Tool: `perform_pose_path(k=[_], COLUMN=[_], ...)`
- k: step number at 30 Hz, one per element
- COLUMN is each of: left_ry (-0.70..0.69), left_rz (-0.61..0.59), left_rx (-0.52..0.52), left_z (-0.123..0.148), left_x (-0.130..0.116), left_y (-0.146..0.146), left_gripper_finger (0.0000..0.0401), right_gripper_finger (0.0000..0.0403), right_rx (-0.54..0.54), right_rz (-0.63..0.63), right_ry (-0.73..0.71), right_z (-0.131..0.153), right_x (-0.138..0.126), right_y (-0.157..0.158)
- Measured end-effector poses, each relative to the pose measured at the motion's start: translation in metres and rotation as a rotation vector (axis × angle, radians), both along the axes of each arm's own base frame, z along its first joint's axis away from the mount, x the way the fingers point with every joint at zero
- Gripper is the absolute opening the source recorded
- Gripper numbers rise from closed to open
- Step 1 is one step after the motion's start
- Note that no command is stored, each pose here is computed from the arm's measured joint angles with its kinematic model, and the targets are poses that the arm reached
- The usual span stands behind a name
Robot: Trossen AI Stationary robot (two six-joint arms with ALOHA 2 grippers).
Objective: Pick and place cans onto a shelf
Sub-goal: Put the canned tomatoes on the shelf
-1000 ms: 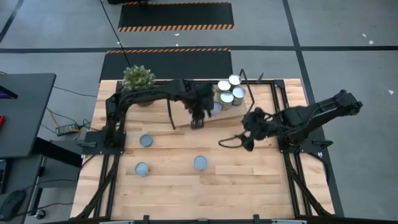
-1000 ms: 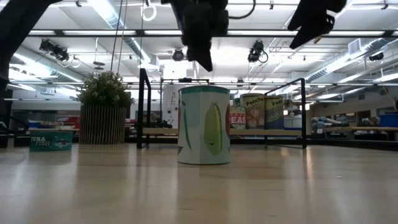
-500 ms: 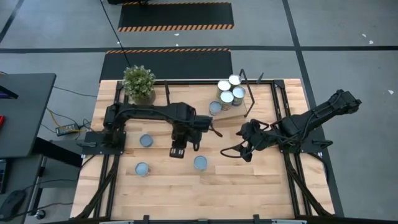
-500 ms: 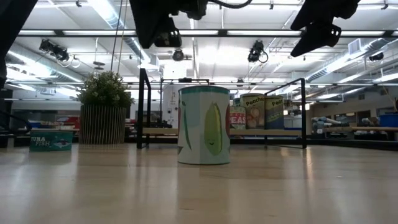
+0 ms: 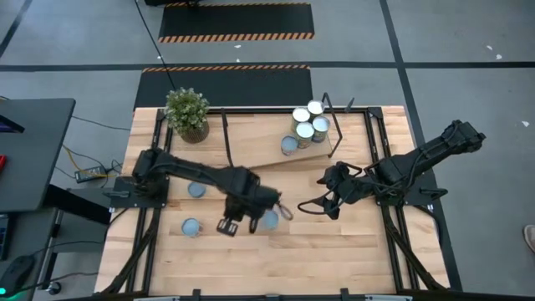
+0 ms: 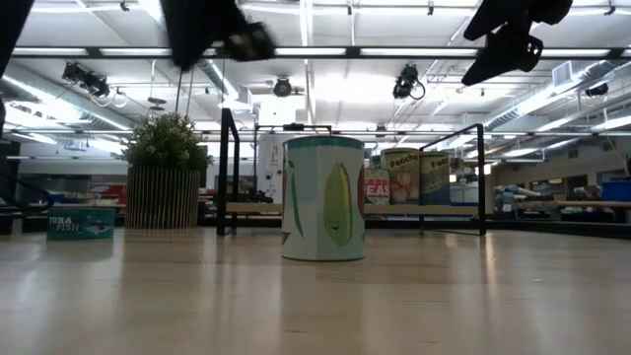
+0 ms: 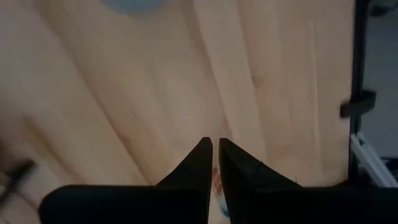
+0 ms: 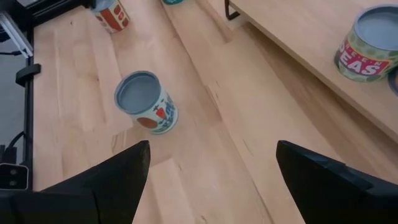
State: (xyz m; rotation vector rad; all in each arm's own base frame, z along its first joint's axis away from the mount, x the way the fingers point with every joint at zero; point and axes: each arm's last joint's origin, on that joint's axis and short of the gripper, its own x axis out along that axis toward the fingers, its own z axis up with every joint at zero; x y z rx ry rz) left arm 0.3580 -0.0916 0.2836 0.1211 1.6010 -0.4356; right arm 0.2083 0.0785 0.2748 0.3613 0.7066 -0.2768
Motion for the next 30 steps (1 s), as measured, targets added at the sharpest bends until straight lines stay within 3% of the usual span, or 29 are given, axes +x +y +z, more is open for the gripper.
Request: perform_pose_path(k=[4,9,15,22,30], left_ry=[0.095,0.101,0.061,0.058,0.143], left_rz=[0.046,0.328,0.589,0.725,0.734], left_rx=[-0.005,-0.056,-0.009,0.012,0.095], left_z=[-0.024,-0.035,-0.027,-0.037,-0.067], left_x=[-0.034,-0.076,-0.125,-0.161,-0.183], left_y=[-0.011,-0.012,-0.016,-0.029,-0.045], left_gripper_finger=[0.0034,0.0039,0.0073,0.0173,0.0313], right_gripper_finger=[0.0356,0.0356,0.0356,0.0356,0.0356], right_rx=[-0.008,-0.029,-0.051,-0.056,-0.038], right_rz=[0.007,0.029,0.05,0.037,0.029], right_ry=[-0.003,-0.014,-0.037,-0.069,-0.084], right_z=[0.0,0.001,0.003,0.006,0.007], right_x=[0.0,0.001,0.004,0.008,0.009], right_y=[0.001,0.001,0.0,-0.005,-0.006])
